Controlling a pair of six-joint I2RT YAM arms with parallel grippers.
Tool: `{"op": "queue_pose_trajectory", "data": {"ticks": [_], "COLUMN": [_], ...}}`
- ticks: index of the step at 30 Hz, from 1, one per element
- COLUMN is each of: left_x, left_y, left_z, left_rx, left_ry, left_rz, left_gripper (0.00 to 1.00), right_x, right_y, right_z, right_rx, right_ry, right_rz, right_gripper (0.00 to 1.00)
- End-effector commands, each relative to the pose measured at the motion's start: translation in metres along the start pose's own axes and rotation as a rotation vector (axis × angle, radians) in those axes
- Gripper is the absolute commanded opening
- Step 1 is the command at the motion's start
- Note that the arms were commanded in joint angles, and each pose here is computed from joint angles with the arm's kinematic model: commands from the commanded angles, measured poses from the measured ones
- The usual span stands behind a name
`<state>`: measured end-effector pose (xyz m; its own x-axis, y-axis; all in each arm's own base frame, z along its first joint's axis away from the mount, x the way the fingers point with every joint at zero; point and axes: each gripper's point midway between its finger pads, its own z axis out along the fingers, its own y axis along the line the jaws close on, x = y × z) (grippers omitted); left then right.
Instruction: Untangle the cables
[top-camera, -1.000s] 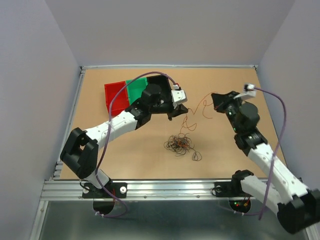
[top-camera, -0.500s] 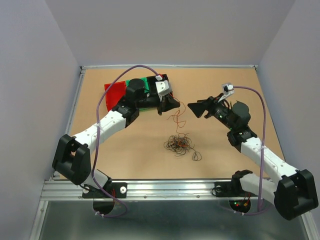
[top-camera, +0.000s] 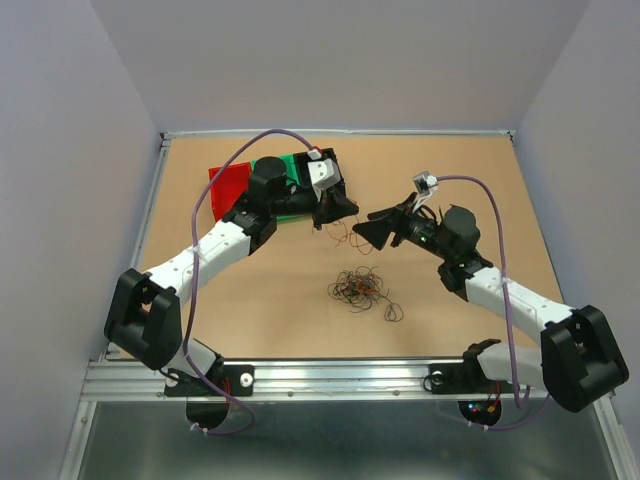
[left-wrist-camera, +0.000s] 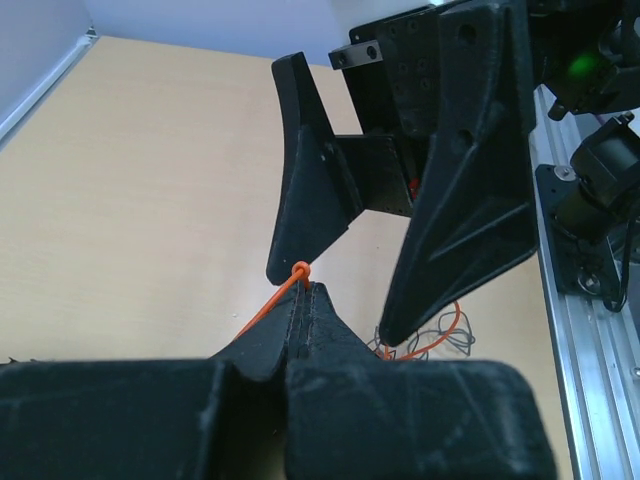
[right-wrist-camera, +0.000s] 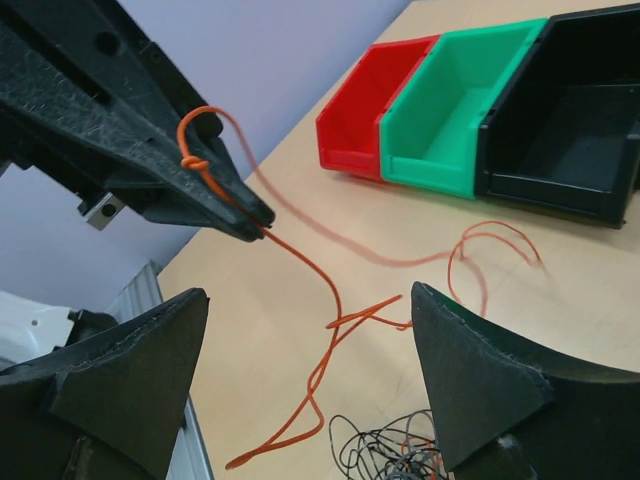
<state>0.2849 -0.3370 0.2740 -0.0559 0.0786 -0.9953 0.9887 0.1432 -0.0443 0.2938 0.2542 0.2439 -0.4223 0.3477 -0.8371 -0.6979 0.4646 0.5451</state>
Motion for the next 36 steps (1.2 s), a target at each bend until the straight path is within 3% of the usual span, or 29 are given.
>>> {"op": "queue_pose_trajectory", "data": {"ticks": [1, 5, 10, 18, 20, 22, 23, 29, 34, 36], "left_x": [-0.015, -0.026, -0.068, -0.145, -0.170, -0.165, -0.182, -0.180, -0.128, -0.125], "left_y": [0.003, 0.023, 0.059, 0.091, 0.096, 0.114, 0.117, 0.167, 0.197, 0.207], "left_z": [-0.002, -0.011, -0.046, -0.116, -0.124, -0.120, -0.124, -0.128, -0.120, -0.122], "left_rx": [-0.011, -0.153, -0.426, -0.684, -0.717, -0.747, -0.764, -0.833, -0.834, -0.851], "left_ry": [-0.041, -0.049, -0.056, -0.126, -0.152, -0.093, -0.098, -0.040, 0.050, 0.050], "left_rz": [0.048, 0.080, 0.125, 0.254, 0.283, 0.264, 0.267, 0.245, 0.208, 0.212], "left_gripper": [0.00, 0.00, 0.00, 0.00, 0.00, 0.00, 0.00, 0.00, 0.00, 0.00], "right_x": [-0.012, -0.017, -0.017, -0.017, -0.018, -0.018, -0.019, -0.022, -0.025, -0.025], "right_y": [0.008, -0.003, -0.040, -0.041, -0.041, -0.040, -0.041, -0.039, -0.036, -0.036], "right_z": [0.001, -0.002, -0.005, -0.004, -0.005, -0.005, -0.006, -0.008, -0.009, -0.010], "right_rx": [-0.030, 0.043, 0.246, 0.251, 0.256, 0.258, 0.261, 0.259, 0.257, 0.256], "right_ry": [-0.063, -0.097, -0.106, -0.099, -0.102, -0.105, -0.106, -0.117, -0.126, -0.127], "right_rz": [-0.055, -0.050, -0.016, -0.006, -0.010, -0.013, -0.012, -0.020, -0.024, -0.026], "right_gripper": [0.88, 0.87, 0.87, 0.87, 0.87, 0.87, 0.87, 0.87, 0.87, 0.87]}}
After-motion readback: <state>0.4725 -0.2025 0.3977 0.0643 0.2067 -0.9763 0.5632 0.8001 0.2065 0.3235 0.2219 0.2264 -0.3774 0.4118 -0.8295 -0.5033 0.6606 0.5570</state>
